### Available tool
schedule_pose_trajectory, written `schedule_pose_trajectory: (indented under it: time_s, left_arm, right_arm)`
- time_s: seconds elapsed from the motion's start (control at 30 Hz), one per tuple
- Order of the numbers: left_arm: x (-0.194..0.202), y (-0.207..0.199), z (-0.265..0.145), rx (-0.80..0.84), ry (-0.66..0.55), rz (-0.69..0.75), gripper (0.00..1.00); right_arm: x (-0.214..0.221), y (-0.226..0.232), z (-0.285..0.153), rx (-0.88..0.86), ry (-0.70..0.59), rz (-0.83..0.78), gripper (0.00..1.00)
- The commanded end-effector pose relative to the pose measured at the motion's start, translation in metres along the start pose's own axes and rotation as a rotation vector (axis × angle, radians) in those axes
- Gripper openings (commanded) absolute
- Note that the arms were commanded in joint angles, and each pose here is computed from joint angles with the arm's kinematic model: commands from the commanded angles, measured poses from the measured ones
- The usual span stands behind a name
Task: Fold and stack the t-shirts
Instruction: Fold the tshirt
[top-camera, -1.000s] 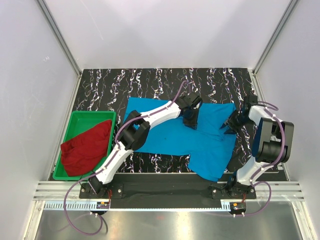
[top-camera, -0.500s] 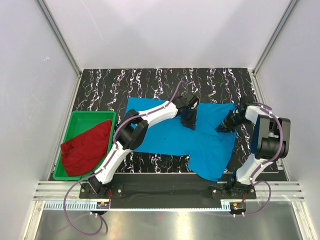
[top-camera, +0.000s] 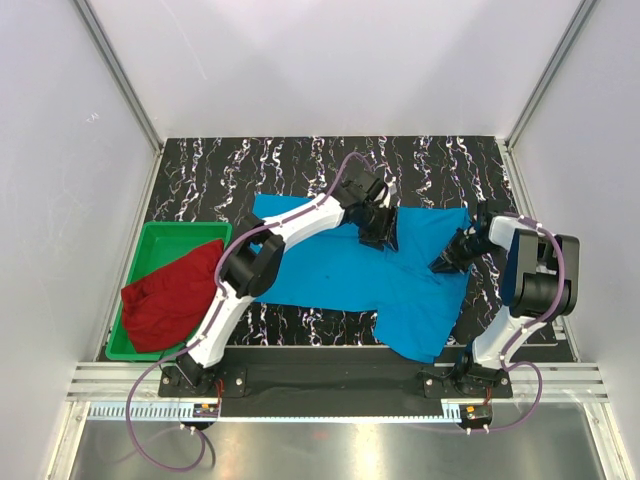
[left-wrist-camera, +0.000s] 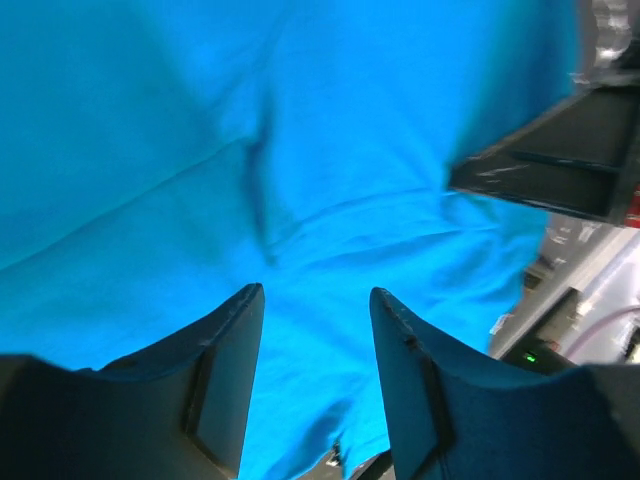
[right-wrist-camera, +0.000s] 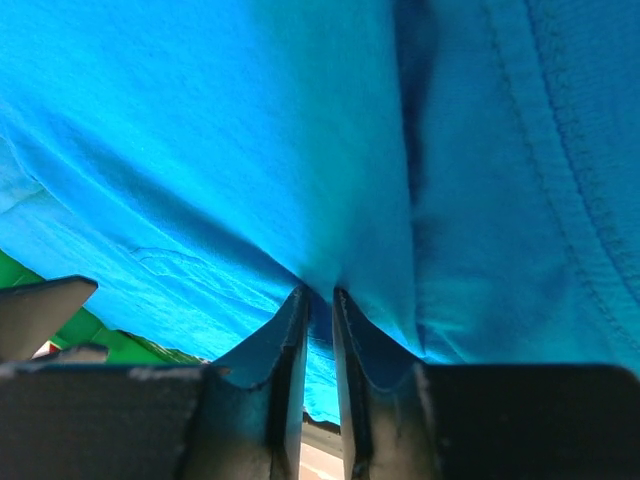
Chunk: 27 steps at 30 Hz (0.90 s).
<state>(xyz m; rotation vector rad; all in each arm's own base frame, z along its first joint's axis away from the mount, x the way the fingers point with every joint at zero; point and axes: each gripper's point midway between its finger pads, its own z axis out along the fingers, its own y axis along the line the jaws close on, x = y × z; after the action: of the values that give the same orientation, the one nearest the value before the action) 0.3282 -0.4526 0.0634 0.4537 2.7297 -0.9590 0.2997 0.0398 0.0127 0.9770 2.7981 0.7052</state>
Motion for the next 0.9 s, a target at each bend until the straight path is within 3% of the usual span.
schedule_pose_trajectory:
  time_s: [0.0, 0.07, 0.27, 0.87]
  left_arm:
    - [-0.014, -0.047, -0.019, 0.167, -0.025, 0.049, 0.52]
    - [-0.005, -0.035, -0.003, 0.131, 0.021, 0.027, 0.51]
    - [-0.002, -0.016, 0.009, 0.026, 0.008, 0.005, 0.46]
    - [0.009, 0.014, 0.029, -0.095, 0.025, -0.020, 0.36]
  right_arm:
    - [-0.001, 0.000, -0.012, 0.022, -0.032, -0.037, 0.26]
    - [-0.004, 0.004, -0.020, 0.024, -0.053, -0.045, 0.29]
    - [-0.020, 0.012, -0.034, 0.043, -0.113, -0.073, 0.35]
    - [-0.028, -0.002, -0.005, 0.077, -0.084, -0.030, 0.34]
